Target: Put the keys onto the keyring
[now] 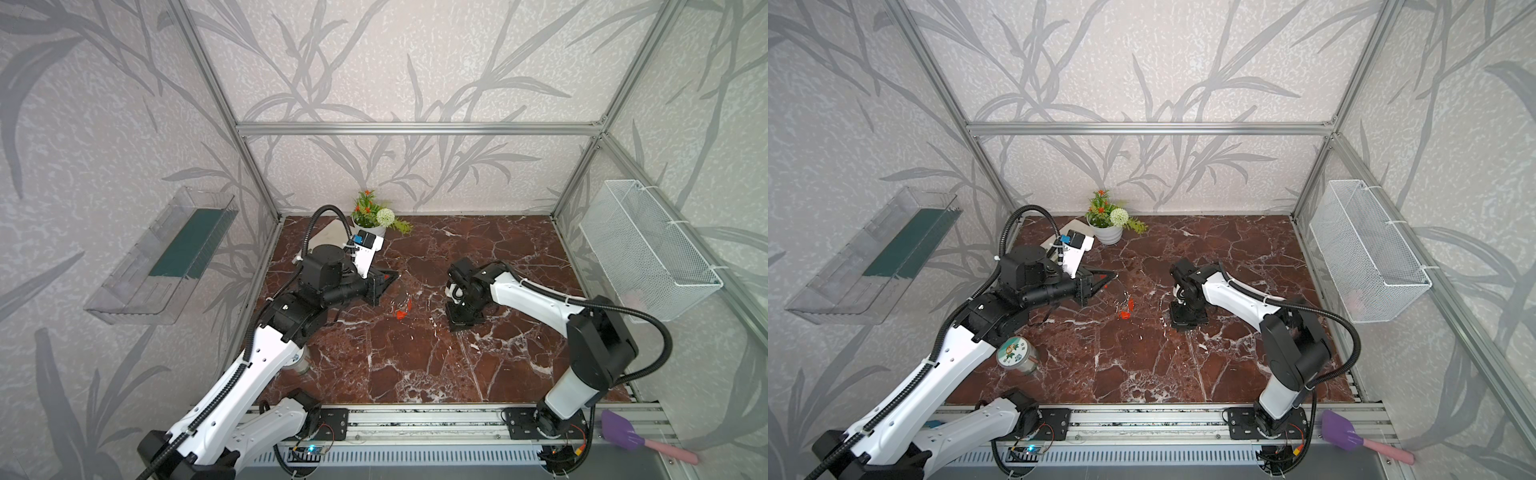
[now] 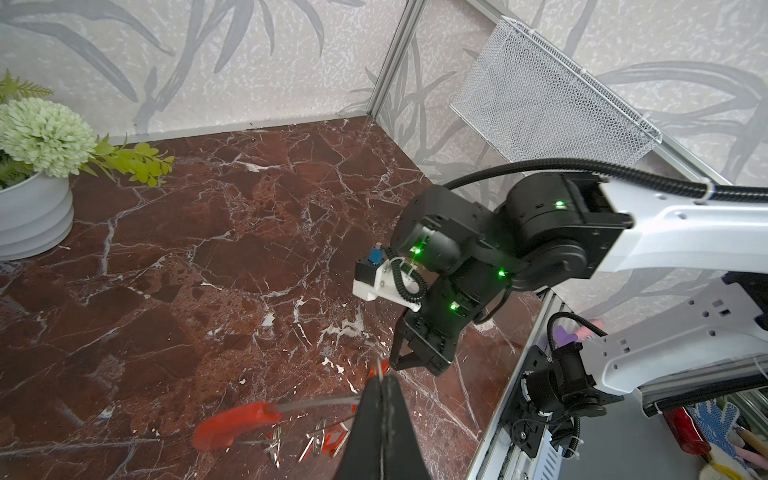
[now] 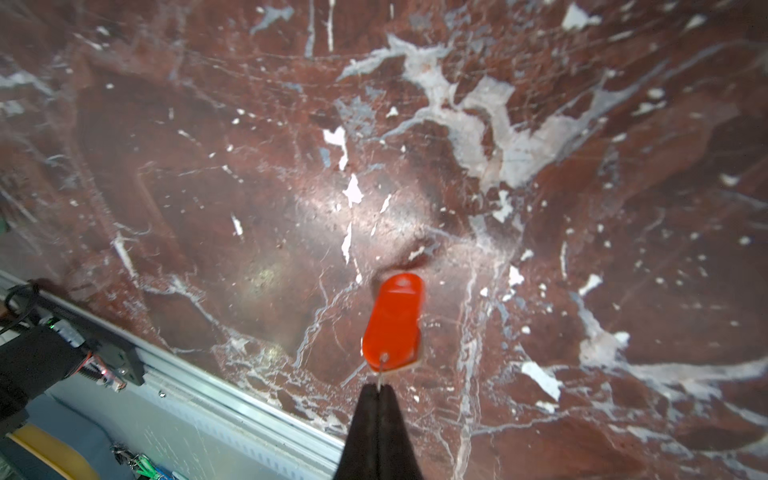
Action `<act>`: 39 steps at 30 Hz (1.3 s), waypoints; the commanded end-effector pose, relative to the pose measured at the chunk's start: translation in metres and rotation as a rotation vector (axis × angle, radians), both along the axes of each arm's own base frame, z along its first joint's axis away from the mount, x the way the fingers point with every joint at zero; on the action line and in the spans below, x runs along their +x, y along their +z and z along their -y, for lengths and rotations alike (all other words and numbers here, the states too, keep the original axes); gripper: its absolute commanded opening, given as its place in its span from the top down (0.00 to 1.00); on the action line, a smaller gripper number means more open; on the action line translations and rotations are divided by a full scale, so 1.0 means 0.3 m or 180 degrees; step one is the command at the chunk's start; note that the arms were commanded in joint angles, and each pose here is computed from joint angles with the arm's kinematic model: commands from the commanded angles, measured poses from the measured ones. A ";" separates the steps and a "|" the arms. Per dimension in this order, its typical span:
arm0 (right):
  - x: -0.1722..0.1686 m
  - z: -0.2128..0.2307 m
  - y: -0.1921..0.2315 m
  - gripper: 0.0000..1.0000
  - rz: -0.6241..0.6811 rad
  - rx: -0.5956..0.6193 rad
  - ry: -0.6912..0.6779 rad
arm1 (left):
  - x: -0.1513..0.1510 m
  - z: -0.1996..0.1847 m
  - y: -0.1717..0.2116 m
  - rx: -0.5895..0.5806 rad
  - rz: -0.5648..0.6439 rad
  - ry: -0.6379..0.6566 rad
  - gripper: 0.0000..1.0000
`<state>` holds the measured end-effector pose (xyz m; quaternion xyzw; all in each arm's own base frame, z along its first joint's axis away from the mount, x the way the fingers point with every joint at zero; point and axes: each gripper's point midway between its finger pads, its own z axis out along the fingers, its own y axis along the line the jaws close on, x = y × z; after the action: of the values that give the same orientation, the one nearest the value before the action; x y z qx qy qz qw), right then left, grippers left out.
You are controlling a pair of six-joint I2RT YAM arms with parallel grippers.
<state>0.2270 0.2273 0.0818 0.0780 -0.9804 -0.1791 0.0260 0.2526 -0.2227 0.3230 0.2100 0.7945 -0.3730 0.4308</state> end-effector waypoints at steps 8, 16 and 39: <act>-0.199 0.083 0.019 1.00 -0.0276 -0.0143 0.0201 | 0.014 0.035 0.057 -0.0135 0.0158 -0.0141 1.00; -0.301 0.082 -0.006 1.00 -0.0509 -0.0174 0.0305 | 0.015 0.042 0.050 -0.0147 0.0139 -0.0172 1.00; -0.155 0.029 -0.057 1.00 -0.0416 -0.0355 0.0326 | -0.004 0.012 0.043 -0.0062 0.0156 -0.0087 1.00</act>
<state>0.1731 0.2190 0.0631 0.1111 -0.9788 -0.1339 0.1082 0.2548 -0.2290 0.3238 0.2174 0.7885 -0.3842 0.4282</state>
